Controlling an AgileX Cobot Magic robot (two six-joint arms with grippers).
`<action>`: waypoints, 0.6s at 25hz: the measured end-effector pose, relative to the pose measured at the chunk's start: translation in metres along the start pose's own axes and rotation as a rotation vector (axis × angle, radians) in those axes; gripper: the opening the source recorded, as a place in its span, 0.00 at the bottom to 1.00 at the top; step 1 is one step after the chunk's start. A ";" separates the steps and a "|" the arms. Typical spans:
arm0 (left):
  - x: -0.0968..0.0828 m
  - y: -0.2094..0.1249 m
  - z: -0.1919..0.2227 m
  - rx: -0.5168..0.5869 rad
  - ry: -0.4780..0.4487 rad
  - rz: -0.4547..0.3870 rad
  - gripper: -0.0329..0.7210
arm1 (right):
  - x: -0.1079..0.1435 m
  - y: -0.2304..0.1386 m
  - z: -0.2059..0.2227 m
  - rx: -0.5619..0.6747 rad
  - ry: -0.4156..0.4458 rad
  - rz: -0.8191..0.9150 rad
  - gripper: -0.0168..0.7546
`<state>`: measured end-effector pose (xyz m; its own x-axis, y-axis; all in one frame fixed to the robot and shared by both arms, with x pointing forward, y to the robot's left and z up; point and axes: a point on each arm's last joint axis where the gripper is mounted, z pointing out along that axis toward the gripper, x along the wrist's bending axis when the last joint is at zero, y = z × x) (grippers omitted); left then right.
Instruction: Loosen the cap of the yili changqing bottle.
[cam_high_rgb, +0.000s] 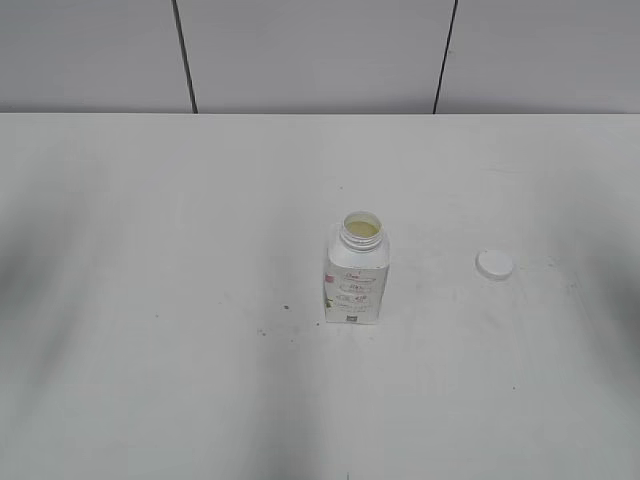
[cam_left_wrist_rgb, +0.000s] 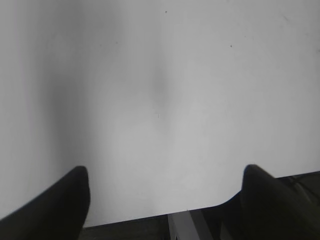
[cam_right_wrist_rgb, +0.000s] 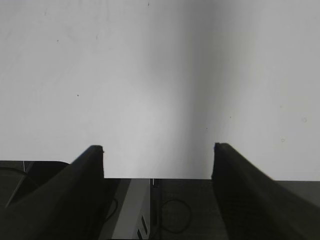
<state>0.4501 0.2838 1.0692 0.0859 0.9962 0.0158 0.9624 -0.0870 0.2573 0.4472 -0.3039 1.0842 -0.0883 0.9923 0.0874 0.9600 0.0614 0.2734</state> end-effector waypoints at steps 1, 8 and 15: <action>0.000 -0.005 0.000 -0.007 -0.001 0.000 0.79 | 0.002 -0.008 -0.004 -0.025 -0.004 -0.002 0.71; -0.001 -0.053 0.003 -0.035 -0.006 -0.003 0.79 | 0.012 -0.065 -0.019 -0.131 -0.019 -0.018 0.71; 0.000 -0.103 -0.011 -0.190 -0.006 -0.005 0.79 | 0.020 -0.117 -0.025 -0.251 -0.037 -0.036 0.71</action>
<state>0.3480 0.2925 1.0529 0.0837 0.9965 0.0082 0.8971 -0.0789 0.4348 0.3266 -0.2940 1.0783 -0.1068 0.9935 0.0400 0.8598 0.0721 0.5055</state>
